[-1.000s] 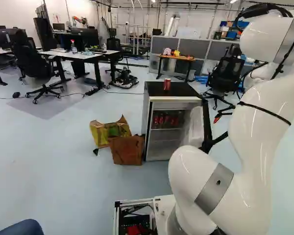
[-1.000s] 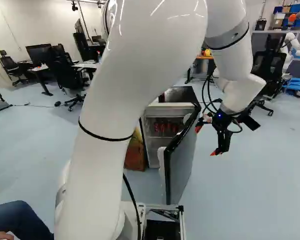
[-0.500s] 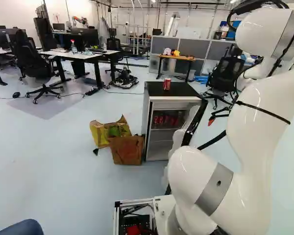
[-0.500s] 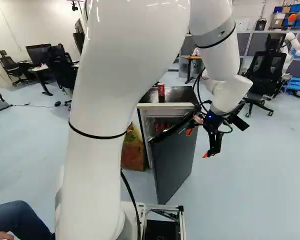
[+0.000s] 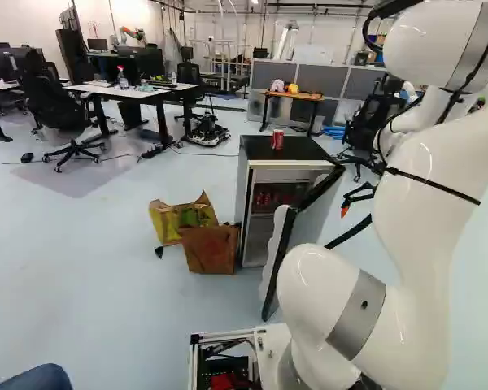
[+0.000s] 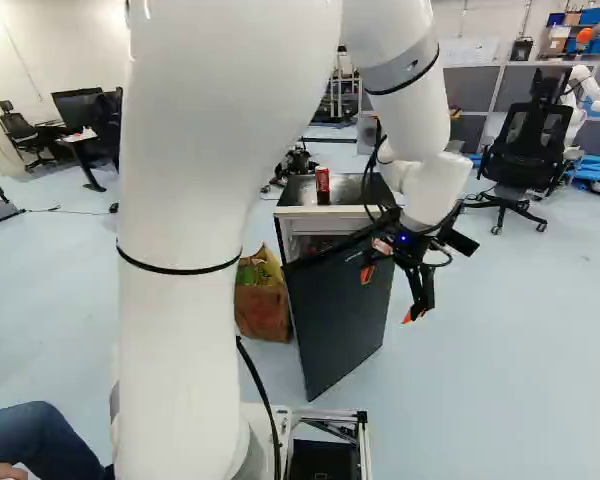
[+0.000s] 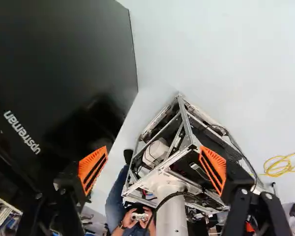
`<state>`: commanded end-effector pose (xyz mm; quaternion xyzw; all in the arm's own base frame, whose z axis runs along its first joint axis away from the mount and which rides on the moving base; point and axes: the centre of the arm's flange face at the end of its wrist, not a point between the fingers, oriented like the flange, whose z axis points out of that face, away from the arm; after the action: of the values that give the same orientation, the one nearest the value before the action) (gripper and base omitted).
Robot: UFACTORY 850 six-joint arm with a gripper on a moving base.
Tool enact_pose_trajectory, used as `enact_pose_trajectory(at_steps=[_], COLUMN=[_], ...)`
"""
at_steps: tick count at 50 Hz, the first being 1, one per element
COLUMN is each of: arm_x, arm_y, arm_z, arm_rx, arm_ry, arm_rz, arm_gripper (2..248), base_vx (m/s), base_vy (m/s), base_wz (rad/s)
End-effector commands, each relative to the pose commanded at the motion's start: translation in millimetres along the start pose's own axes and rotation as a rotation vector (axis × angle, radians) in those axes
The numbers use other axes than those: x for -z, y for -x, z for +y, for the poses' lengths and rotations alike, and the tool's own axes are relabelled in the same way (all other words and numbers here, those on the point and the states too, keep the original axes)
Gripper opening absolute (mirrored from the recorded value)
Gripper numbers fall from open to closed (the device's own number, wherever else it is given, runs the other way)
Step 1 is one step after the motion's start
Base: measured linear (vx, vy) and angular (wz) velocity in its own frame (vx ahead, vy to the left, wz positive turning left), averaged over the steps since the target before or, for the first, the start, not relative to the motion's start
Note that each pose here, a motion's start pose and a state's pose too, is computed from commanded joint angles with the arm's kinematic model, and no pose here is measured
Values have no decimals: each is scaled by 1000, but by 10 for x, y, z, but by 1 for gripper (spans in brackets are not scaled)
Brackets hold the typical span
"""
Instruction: Grab a drink from the fridge
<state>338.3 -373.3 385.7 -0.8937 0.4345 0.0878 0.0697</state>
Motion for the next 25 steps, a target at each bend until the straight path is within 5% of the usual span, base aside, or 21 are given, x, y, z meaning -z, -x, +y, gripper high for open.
enact_pose_trajectory(at_steps=[25], arm_x=[-106], arm_y=[203], arm_z=[-220], arm_rx=[206], arm_ry=[141], arm_rz=[139], arm_gripper=[247], base_vx=[0], base_vy=[0], base_wz=[0])
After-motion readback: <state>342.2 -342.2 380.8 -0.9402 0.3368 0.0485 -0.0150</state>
